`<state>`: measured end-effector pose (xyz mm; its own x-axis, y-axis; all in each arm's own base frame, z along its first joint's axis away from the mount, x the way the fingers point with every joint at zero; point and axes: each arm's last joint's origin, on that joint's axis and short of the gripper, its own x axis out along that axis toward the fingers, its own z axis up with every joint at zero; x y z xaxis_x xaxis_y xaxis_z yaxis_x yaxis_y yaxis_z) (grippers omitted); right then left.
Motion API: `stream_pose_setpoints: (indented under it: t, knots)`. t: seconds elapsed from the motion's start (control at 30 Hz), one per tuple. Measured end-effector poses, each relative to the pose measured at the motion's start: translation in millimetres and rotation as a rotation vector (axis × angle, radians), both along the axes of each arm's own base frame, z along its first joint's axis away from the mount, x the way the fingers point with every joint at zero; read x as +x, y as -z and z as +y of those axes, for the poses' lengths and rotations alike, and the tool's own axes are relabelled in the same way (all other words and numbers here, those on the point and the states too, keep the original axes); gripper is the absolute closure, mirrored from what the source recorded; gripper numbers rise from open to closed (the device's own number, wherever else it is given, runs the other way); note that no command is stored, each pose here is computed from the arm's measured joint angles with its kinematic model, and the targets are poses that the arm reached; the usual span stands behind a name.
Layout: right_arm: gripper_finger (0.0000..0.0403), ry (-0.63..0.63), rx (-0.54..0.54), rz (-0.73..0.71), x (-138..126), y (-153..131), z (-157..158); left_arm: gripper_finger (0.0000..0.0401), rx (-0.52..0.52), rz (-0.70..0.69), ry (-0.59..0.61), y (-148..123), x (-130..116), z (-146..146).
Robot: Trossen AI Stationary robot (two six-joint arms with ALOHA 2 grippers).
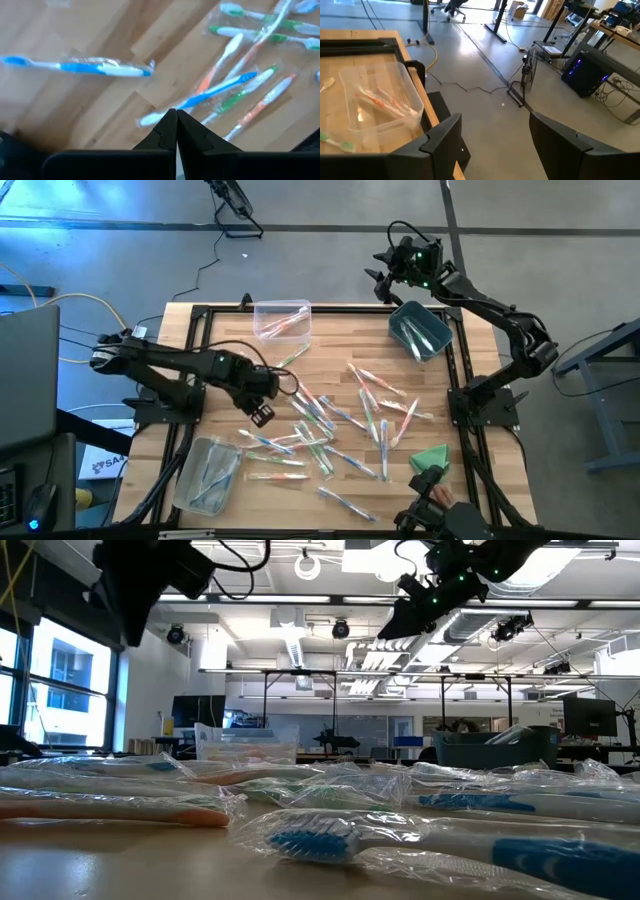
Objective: Pick & Place Toothbrushes
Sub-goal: Put the orange toothbrush into the transparent bin
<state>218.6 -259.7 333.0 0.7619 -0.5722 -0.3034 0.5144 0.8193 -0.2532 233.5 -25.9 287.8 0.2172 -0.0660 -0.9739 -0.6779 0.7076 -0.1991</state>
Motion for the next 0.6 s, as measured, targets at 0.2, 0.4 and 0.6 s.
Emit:
stream_pose_setpoints:
  t: [0.2, 0.4, 0.6]
  knots:
    - [0.0176, -0.008, -0.013, 0.021, -0.2, 0.8, 0.2, 0.0401, 0.034, 0.027, 0.044, 0.7, -1.9, 25.4]
    - [0.0176, 0.005, 0.010, 0.039, -4.2, 3.5, -1.9, 0.0401, 0.060, 0.045, 0.083, 11.9, -4.7, 50.6]
    - [0.0176, 0.026, 0.046, 0.067, -10.8, 7.5, -5.1, 0.0401, 0.058, -0.006, 0.151, 30.7, -4.6, 72.9]
